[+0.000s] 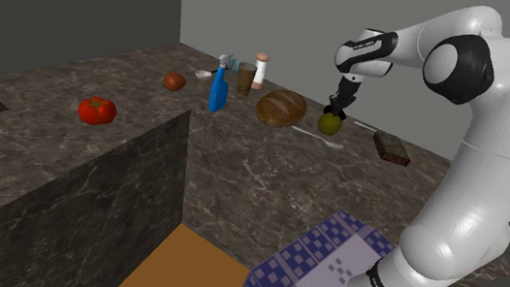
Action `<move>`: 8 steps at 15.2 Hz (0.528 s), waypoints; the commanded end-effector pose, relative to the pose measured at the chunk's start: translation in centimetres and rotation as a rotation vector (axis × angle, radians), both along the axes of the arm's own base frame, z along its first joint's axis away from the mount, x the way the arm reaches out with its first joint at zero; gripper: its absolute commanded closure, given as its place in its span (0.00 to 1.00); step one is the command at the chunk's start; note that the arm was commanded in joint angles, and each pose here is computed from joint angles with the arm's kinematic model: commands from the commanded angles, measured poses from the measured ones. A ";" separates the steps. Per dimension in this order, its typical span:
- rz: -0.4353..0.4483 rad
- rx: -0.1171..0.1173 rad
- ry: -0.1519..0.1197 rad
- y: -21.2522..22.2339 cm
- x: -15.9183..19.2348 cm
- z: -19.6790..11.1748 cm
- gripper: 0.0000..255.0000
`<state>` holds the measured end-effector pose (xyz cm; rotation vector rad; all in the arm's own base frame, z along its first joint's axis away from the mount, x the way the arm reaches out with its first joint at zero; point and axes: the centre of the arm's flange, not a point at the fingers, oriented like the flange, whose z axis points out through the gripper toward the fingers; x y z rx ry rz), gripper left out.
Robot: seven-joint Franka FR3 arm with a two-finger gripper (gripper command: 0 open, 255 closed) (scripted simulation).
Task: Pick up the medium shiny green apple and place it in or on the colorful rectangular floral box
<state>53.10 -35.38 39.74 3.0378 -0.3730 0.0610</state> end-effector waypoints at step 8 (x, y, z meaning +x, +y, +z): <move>0.000 0.000 0.000 0.1 0.1 4.5 1.00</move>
